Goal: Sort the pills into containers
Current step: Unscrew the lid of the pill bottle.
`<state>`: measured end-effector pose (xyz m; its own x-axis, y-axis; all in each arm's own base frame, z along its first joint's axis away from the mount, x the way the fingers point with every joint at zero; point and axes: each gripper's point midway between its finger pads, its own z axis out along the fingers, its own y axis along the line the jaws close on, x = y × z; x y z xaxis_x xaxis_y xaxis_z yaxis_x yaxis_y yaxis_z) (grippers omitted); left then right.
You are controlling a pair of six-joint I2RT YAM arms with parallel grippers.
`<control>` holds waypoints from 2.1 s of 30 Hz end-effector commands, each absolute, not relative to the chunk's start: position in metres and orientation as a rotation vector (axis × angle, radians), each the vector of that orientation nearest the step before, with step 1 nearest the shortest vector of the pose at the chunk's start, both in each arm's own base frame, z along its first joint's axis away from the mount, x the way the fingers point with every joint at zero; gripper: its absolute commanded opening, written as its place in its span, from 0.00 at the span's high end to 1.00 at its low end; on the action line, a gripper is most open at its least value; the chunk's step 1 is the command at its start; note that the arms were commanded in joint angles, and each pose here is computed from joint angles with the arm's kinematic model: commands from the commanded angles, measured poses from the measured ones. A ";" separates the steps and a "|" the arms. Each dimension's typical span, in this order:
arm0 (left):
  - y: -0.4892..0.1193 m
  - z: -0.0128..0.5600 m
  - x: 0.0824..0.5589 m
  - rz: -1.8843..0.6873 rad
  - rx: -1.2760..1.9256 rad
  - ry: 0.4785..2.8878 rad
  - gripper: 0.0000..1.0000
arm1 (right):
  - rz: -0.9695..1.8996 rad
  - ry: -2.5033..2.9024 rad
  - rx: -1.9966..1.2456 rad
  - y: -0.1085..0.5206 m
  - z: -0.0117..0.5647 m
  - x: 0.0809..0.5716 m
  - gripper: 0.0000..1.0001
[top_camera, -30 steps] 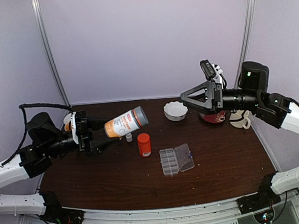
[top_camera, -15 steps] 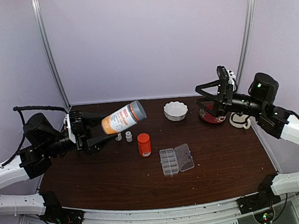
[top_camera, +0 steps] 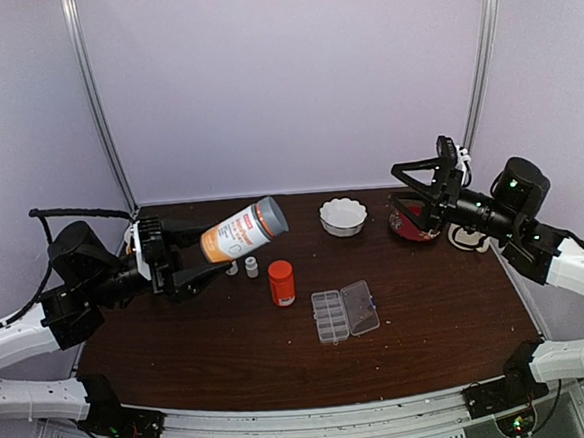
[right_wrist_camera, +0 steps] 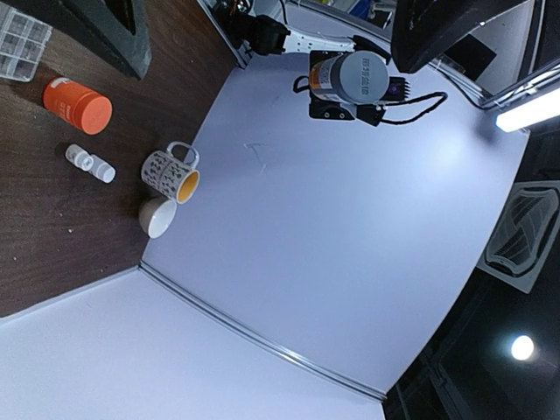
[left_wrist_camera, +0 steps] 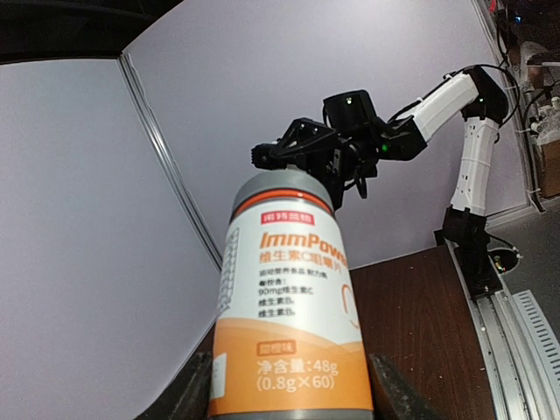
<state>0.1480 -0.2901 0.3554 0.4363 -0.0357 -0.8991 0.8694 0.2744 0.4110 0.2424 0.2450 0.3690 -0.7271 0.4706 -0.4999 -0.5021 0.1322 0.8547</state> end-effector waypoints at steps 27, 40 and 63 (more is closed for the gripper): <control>-0.298 0.369 0.139 -0.732 1.171 0.822 1.00 | 1.643 1.893 -0.822 0.402 0.388 0.160 0.11; -0.299 0.368 0.139 -0.731 1.168 0.824 1.00 | 1.656 1.866 -0.856 0.402 0.394 0.154 0.17; -0.303 0.363 0.140 -0.738 1.187 0.847 1.00 | 1.567 1.927 -0.937 0.411 0.379 0.148 0.32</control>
